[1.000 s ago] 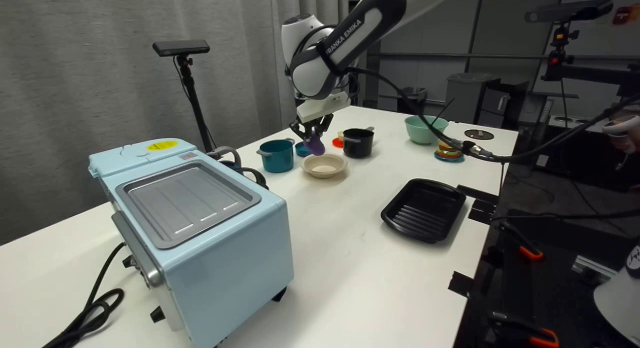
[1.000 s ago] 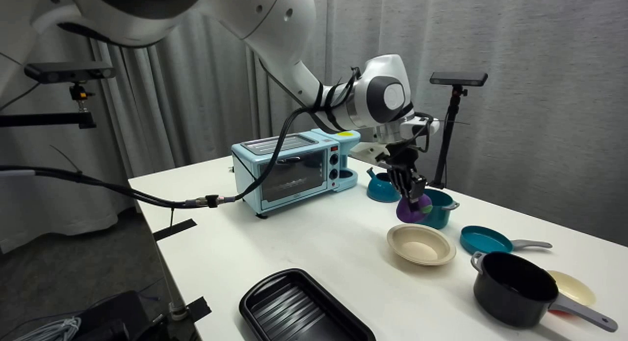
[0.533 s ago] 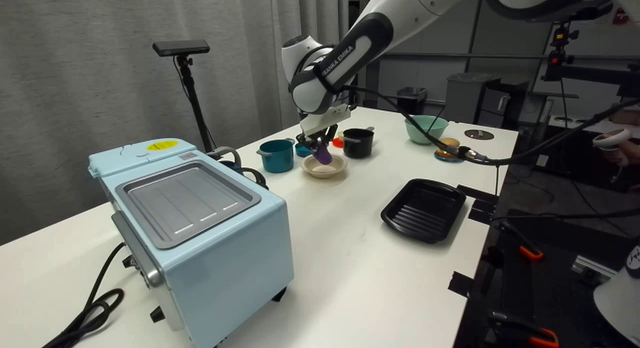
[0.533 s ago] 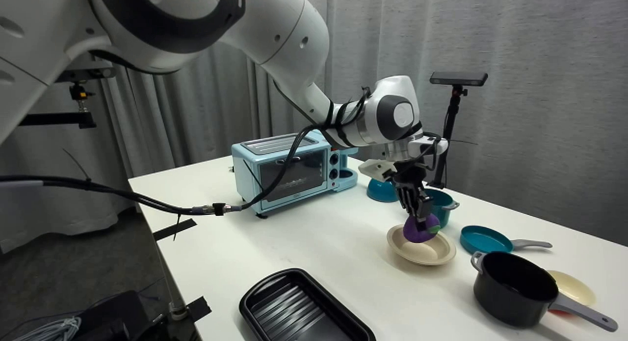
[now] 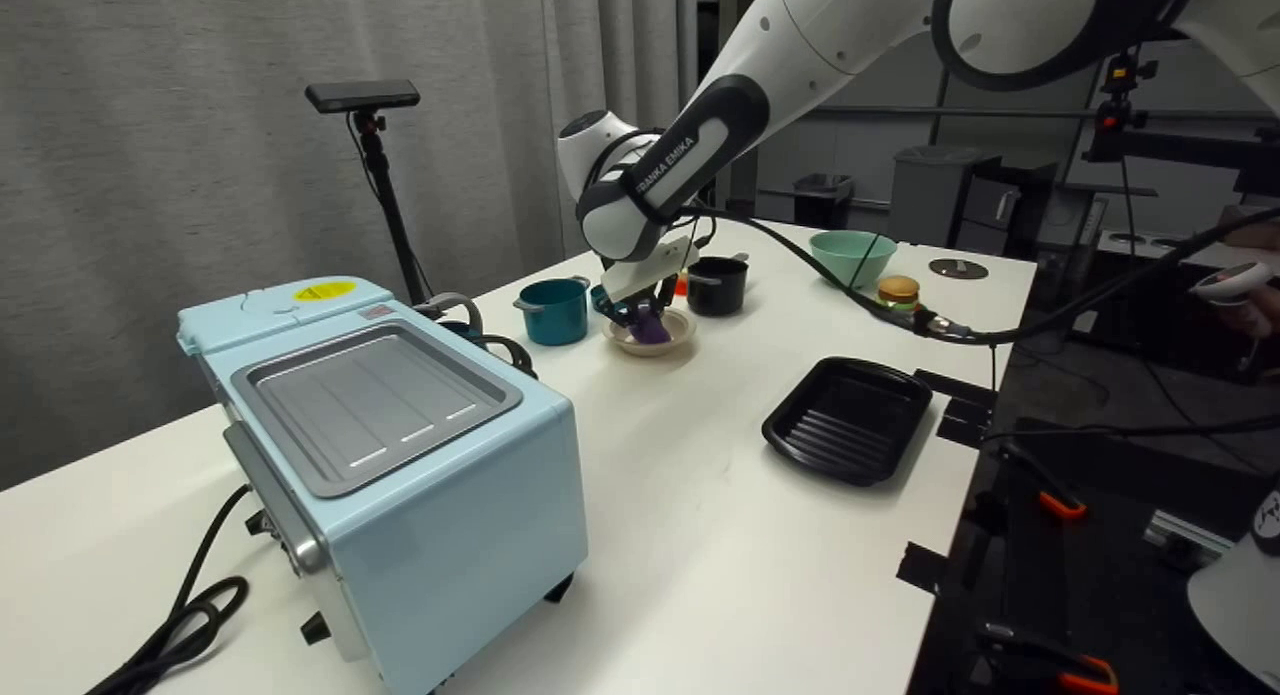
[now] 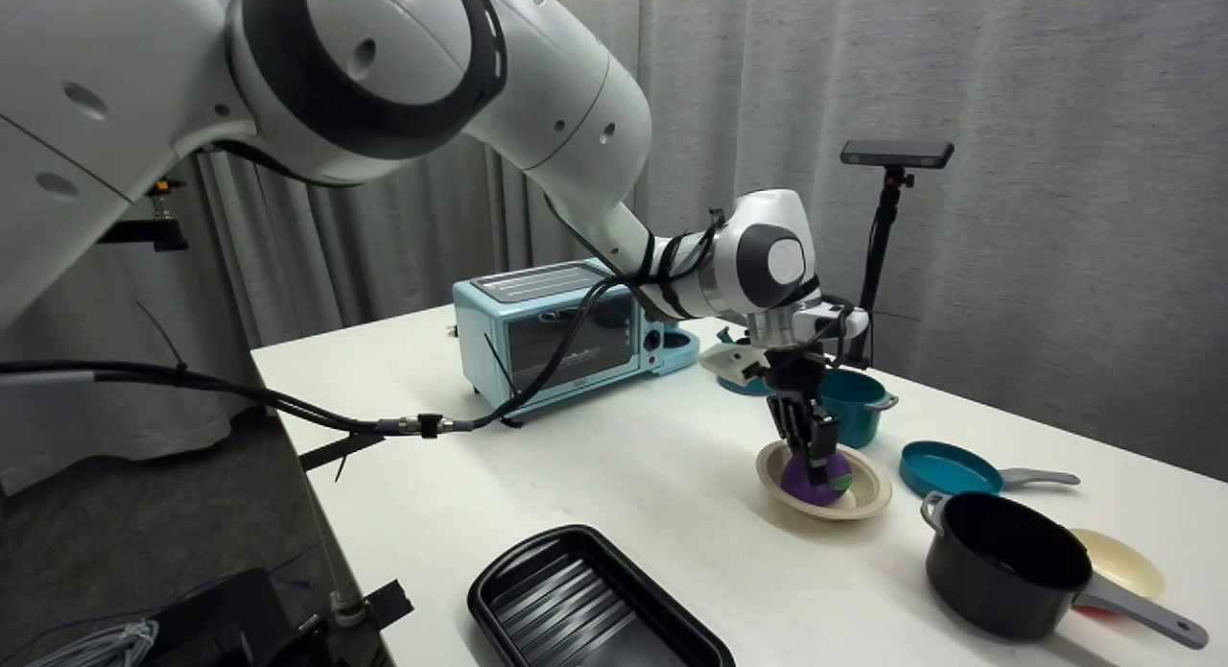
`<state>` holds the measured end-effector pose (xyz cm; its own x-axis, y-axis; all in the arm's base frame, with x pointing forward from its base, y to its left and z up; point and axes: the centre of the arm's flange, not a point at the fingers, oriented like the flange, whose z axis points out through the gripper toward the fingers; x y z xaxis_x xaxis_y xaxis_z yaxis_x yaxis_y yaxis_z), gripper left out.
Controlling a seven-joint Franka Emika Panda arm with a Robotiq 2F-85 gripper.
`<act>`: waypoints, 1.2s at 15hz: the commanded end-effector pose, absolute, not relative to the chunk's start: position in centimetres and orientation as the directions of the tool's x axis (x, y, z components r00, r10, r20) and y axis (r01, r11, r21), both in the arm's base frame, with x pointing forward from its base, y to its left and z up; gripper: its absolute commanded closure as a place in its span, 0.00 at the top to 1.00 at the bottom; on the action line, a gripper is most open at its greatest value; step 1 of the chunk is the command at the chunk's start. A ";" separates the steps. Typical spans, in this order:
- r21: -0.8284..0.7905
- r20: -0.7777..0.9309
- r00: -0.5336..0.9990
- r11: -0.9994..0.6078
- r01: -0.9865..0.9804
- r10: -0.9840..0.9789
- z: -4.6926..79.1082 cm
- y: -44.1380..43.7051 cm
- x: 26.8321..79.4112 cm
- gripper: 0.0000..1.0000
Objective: Put the purple plushie in the white bowl
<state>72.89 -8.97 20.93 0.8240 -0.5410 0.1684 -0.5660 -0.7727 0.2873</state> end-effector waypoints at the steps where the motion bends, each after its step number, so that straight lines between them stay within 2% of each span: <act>1: 0.305 0.165 0.810 -0.752 -0.585 -0.563 21.4 -9.2 74.1 0.61; 4: 0.298 0.172 0.812 -0.756 -0.582 -0.557 23.2 -8.7 73.7 0.85; 6: 0.280 0.194 0.814 -0.764 -0.581 -0.548 25.0 -8.4 73.5 0.98; 18: 0.169 0.282 0.777 -0.767 -0.618 -0.563 36.2 -10.1 73.5 1.00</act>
